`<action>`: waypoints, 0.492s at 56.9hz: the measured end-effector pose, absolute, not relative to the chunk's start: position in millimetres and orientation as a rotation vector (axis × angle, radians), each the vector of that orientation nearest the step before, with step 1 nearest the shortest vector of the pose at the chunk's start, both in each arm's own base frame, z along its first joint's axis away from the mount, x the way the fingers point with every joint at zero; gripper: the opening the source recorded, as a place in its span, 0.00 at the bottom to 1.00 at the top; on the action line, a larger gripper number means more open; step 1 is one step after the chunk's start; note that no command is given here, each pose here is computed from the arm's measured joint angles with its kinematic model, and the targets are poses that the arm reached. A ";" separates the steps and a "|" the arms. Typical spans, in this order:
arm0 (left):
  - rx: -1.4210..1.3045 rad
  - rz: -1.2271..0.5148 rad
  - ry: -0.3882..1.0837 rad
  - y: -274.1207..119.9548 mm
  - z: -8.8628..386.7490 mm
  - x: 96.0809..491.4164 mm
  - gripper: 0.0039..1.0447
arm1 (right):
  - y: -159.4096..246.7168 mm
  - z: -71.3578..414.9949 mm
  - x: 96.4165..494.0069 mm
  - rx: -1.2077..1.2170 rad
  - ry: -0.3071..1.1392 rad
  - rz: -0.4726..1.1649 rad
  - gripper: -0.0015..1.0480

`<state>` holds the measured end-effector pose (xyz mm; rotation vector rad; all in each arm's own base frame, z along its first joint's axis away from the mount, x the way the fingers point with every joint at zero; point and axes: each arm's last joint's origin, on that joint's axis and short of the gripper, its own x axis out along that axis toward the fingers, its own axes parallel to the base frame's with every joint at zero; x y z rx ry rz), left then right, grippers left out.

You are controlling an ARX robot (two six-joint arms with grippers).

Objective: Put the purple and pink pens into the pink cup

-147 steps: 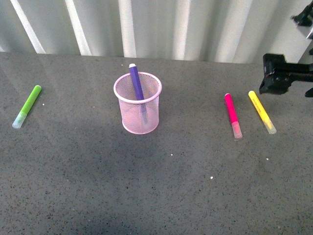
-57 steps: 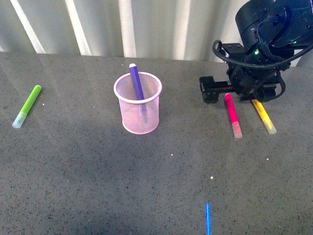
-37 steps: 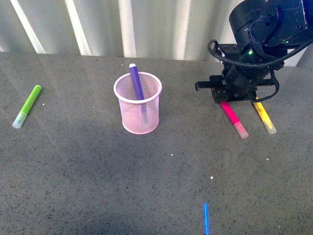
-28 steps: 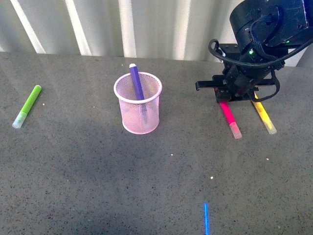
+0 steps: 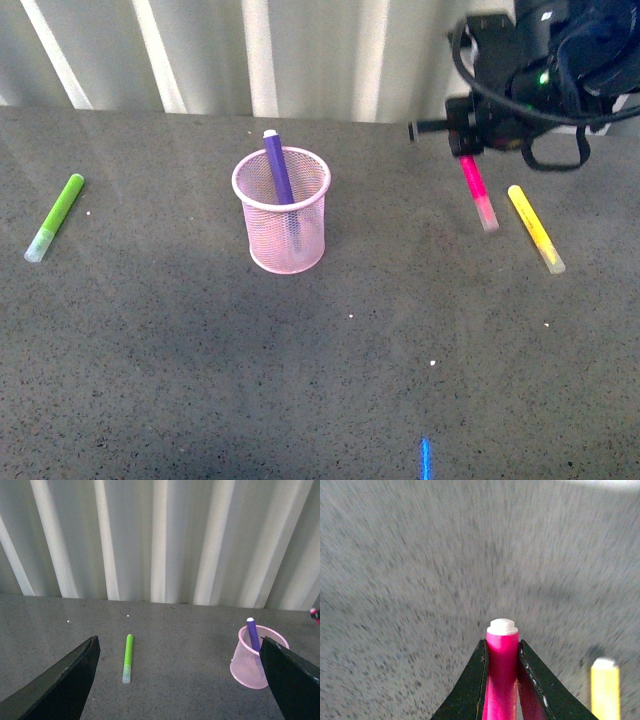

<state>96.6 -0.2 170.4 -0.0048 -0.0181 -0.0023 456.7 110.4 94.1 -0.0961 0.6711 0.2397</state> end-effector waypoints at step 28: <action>-0.005 -0.002 -0.018 -0.2 170.4 96.6 0.94 | 209.1 181.8 393.0 -0.032 0.124 0.742 0.11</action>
